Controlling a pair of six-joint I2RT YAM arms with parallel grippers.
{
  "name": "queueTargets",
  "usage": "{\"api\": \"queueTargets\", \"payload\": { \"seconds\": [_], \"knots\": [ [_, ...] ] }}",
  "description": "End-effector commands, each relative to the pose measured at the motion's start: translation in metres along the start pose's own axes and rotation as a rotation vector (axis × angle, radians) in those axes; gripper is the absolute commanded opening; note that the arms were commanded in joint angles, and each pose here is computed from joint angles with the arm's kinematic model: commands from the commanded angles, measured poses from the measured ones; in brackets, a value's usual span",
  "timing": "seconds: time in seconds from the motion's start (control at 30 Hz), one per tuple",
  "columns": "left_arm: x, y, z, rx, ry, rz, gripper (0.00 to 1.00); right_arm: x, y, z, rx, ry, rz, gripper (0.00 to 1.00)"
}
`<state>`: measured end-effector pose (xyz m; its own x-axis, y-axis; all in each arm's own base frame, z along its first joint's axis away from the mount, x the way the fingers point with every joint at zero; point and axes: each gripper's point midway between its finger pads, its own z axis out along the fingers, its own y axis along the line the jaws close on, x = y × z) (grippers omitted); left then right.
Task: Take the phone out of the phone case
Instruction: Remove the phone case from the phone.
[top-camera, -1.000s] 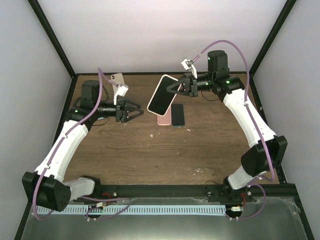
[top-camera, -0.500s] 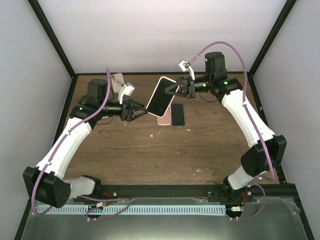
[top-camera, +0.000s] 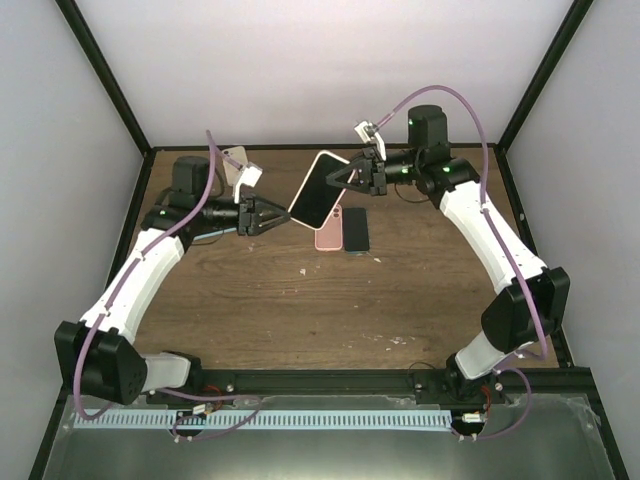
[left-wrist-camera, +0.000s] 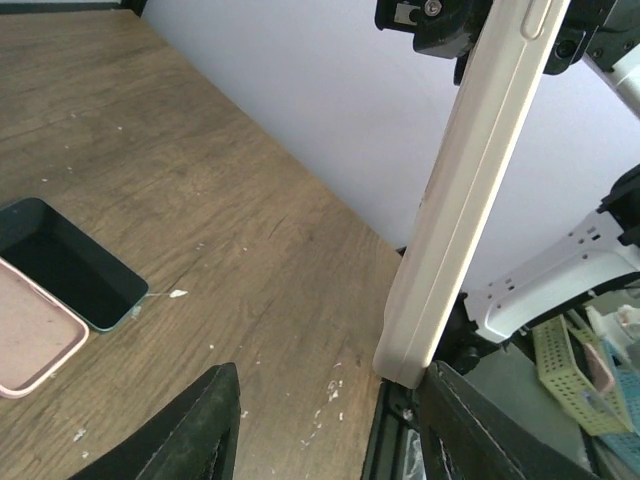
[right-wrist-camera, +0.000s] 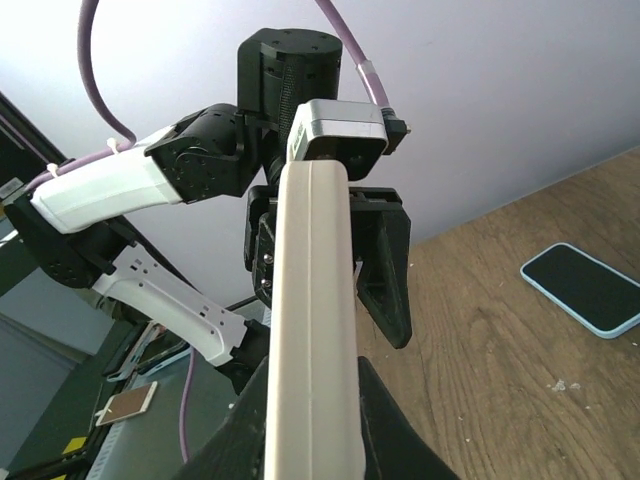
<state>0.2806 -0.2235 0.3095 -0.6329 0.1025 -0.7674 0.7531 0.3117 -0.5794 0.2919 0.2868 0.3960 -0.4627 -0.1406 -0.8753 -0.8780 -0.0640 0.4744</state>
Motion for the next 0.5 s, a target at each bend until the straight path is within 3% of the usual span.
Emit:
{"api": "queueTargets", "payload": {
  "seconds": [0.0, 0.2, 0.47],
  "knots": [
    [0.006, 0.052, -0.005, -0.12, -0.017, -0.084, 0.5, -0.002, 0.108, -0.012, -0.425, 0.079, -0.035, 0.01],
    [0.016, 0.073, 0.0, -0.159, 0.004, -0.14, 0.46, -0.001, 0.128, -0.016, -0.505, 0.106, -0.061, 0.01],
    [0.022, 0.081, 0.0, -0.057, -0.012, -0.23, 0.46, -0.006, 0.143, -0.021, -0.537, 0.109, -0.09, 0.01]
  ]
}}
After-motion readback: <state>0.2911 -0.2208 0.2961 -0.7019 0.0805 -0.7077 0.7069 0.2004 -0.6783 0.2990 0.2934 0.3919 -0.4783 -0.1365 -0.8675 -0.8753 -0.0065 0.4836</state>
